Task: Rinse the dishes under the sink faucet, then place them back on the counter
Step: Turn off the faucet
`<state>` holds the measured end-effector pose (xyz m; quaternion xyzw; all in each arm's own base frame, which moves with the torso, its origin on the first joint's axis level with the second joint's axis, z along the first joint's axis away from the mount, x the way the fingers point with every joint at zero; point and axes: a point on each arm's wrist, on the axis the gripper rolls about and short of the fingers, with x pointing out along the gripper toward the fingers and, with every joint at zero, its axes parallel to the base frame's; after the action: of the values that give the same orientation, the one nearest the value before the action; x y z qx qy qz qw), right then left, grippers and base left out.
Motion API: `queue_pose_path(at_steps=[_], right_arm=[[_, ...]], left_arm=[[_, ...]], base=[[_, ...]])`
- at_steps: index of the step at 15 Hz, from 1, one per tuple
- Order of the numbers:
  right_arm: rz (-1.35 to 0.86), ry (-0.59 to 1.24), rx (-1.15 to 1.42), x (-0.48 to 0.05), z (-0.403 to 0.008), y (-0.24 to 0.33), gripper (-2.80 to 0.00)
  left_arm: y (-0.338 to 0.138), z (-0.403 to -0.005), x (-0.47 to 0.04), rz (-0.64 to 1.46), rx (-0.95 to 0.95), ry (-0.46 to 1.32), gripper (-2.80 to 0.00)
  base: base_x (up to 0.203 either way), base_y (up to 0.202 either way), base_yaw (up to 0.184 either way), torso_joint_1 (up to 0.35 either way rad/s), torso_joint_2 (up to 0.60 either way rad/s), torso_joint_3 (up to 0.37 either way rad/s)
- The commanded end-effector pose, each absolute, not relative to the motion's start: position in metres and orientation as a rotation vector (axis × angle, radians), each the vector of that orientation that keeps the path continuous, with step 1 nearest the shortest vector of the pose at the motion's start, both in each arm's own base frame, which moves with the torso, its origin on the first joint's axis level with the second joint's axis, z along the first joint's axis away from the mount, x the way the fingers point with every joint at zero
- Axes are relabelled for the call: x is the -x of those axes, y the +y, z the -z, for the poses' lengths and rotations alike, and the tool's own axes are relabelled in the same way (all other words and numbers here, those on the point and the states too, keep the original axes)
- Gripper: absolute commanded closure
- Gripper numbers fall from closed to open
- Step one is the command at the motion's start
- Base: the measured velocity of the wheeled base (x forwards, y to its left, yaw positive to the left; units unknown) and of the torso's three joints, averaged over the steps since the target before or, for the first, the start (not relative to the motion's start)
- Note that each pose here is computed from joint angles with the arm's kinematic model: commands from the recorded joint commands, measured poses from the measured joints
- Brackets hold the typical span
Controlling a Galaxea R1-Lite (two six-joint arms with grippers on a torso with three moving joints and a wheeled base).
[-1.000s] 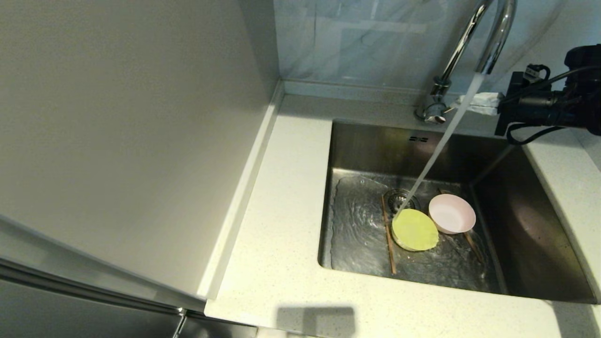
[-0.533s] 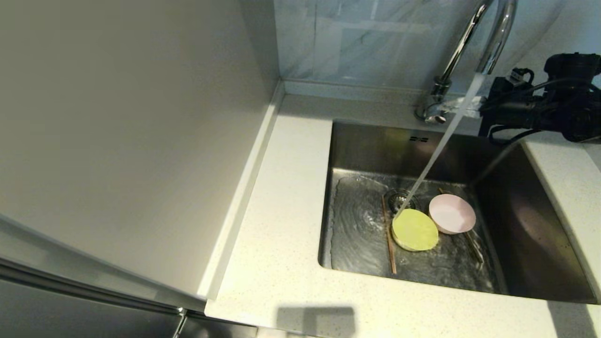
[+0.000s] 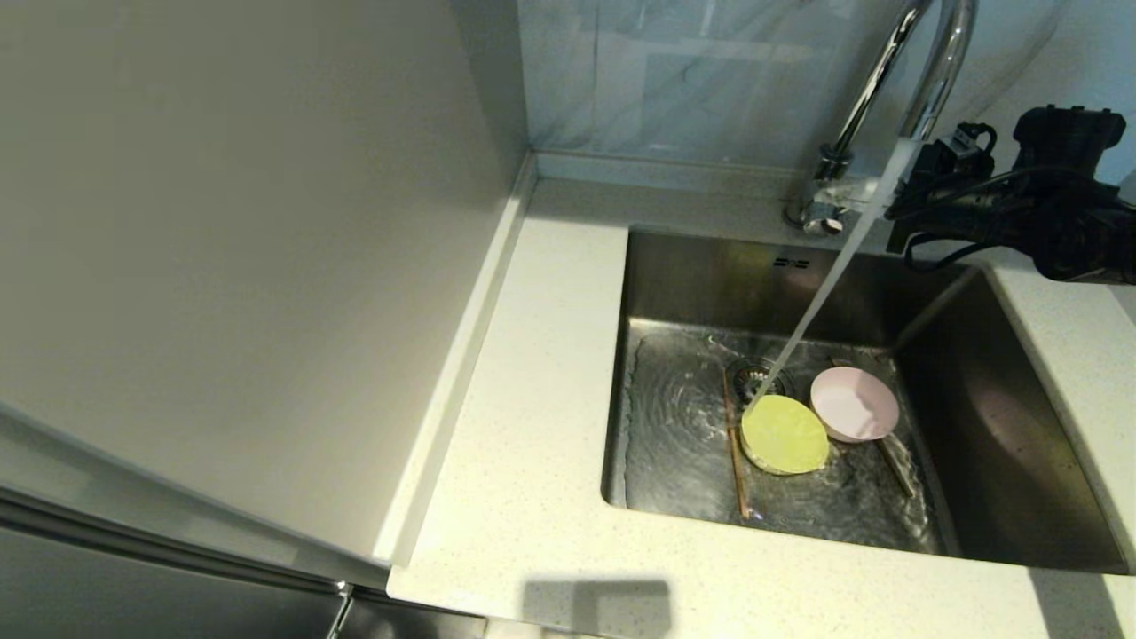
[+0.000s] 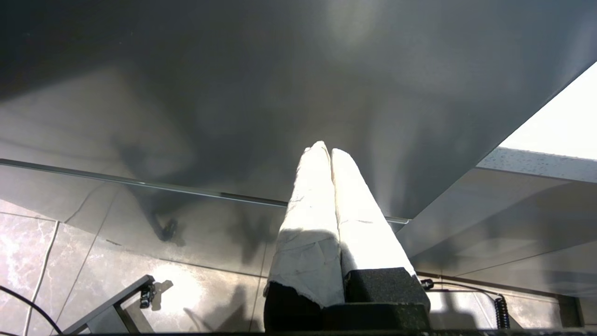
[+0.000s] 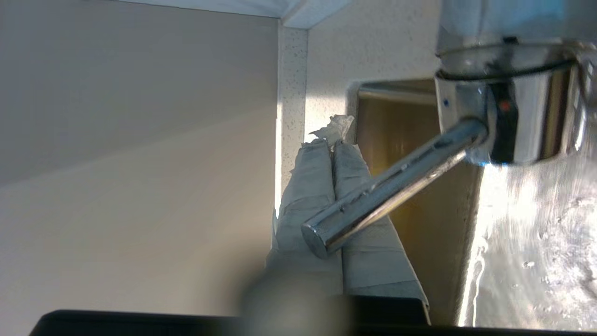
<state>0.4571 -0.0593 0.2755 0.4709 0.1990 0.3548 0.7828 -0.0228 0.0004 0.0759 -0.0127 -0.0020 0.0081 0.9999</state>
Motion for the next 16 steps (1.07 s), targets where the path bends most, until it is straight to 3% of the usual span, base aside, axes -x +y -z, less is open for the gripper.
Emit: queue_pose_path(at_steps=[1, 16], right_arm=[[-0.767, 0.417, -1.014, -0.462, -0.269, -0.061, 0.00], [-0.850, 0.232, -0.886, -0.474, -0.267, -0.063, 0.00]], left_arm=[[0.000, -0.076, 0.023, -0.017, 0.026, -0.008, 0.00], [0.000, -0.076, 0.023, -0.017, 0.026, -0.008, 0.00]], base=[[0.000, 0.000, 0.000, 0.000, 0.00, 0.000], [0.000, 0.000, 0.000, 0.000, 0.00, 0.000]])
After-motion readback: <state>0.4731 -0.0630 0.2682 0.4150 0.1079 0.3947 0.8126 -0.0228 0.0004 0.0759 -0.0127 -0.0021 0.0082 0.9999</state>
